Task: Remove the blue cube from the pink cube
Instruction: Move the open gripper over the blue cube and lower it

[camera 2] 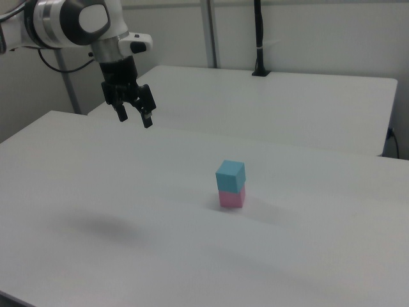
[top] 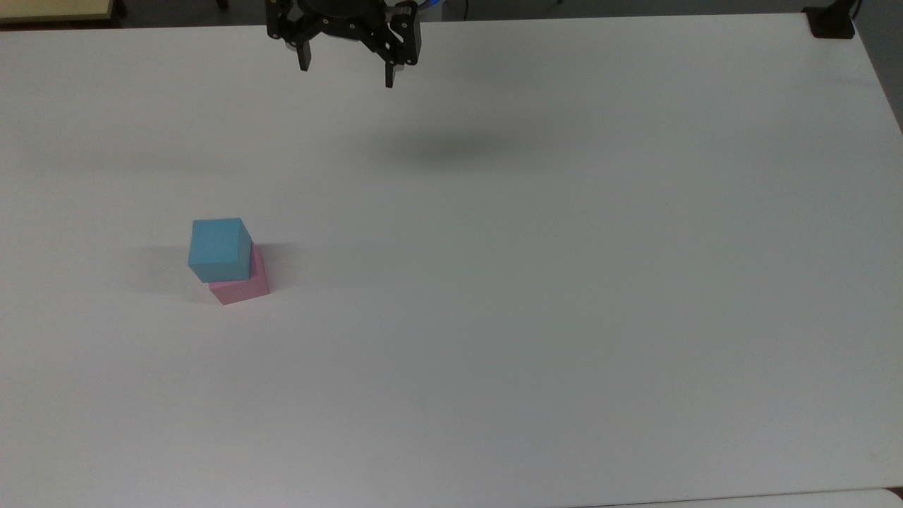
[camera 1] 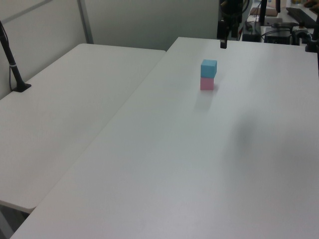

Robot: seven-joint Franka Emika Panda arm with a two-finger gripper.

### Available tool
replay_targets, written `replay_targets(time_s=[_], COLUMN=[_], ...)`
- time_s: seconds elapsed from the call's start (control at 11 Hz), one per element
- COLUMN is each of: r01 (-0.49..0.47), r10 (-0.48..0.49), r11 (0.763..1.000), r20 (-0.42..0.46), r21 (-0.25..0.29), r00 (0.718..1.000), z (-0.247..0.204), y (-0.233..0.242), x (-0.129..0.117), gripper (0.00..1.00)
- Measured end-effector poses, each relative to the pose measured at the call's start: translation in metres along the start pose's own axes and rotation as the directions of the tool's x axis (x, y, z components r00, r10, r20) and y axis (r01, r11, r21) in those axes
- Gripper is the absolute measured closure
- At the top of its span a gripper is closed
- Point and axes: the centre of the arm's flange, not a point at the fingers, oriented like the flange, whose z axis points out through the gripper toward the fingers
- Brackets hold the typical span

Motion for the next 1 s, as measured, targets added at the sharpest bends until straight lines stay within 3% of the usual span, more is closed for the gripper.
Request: replay_targets(time_s=[0.73, 1.0], r01=[0.108, 0.199], r10=[-0.108, -0.199], r11=[0.994, 0.98], r20=[0.007, 0.016], r21=[-0.001, 0.001], r00=[0.994, 0.98], z=[0.004, 0.02], y=[0.015, 0.031], x=[0.004, 0.015], gripper=[0.0, 0.0])
